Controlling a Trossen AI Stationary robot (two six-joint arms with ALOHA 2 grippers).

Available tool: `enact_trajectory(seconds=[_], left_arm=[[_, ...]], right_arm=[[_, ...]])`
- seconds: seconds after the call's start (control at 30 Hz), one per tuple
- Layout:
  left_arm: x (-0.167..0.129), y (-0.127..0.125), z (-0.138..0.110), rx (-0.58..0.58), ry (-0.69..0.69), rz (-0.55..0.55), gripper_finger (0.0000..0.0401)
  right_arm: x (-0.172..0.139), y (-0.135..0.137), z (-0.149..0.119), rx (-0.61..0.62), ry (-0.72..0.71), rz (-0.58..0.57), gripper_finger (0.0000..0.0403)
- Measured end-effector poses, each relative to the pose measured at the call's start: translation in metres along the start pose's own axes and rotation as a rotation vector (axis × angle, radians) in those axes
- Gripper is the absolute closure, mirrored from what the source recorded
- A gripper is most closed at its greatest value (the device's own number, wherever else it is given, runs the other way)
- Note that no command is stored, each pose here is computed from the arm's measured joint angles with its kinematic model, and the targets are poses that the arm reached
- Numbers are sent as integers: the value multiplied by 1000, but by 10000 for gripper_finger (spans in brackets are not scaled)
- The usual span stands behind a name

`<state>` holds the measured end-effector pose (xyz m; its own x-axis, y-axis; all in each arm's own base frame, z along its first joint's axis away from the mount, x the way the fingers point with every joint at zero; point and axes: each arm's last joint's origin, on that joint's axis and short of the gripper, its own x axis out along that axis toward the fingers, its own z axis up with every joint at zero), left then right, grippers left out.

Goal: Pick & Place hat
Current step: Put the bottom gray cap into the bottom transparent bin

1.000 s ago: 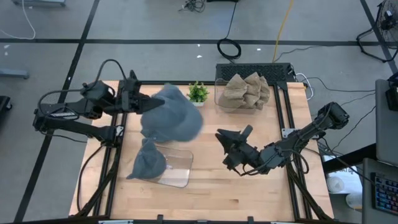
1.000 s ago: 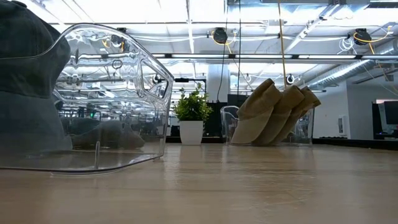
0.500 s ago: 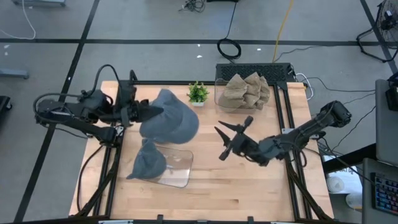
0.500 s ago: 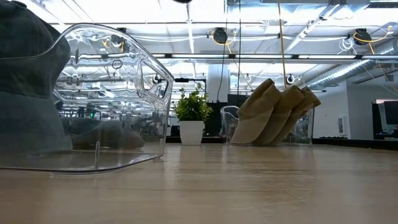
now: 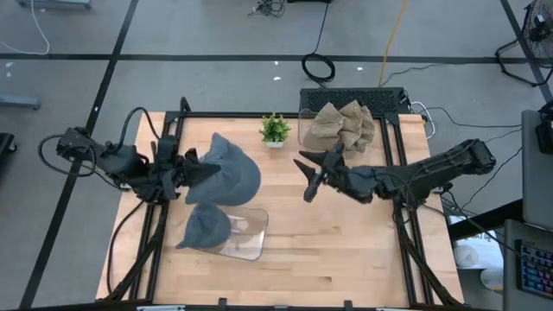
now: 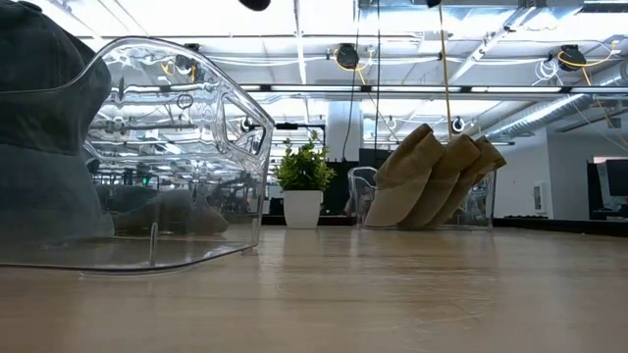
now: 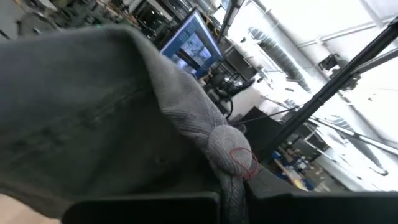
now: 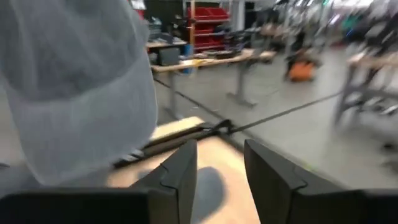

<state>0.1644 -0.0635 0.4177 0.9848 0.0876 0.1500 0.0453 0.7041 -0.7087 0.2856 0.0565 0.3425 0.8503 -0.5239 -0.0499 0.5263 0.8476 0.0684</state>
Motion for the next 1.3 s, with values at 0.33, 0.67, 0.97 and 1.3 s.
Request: enact_trajectory(seconds=[0.33, 0.67, 0.97, 1.3], left_arm=[[-5, -16, -28, 63, 26, 58, 398], [-15, -34, -69, 95, 109, 91, 398], [-21, -38, -104, 56, 96, 206, 398], [-9, -22, -146, -24, 120, 343, 398]], right_arm=[[16, -27, 6, 244, 75, 159, 281], [10, -41, 20, 201, 22, 133, 281], [-1, -48, 32, 227, -20, 143, 282], [-2, -48, 33, 233, -19, 149, 282]])
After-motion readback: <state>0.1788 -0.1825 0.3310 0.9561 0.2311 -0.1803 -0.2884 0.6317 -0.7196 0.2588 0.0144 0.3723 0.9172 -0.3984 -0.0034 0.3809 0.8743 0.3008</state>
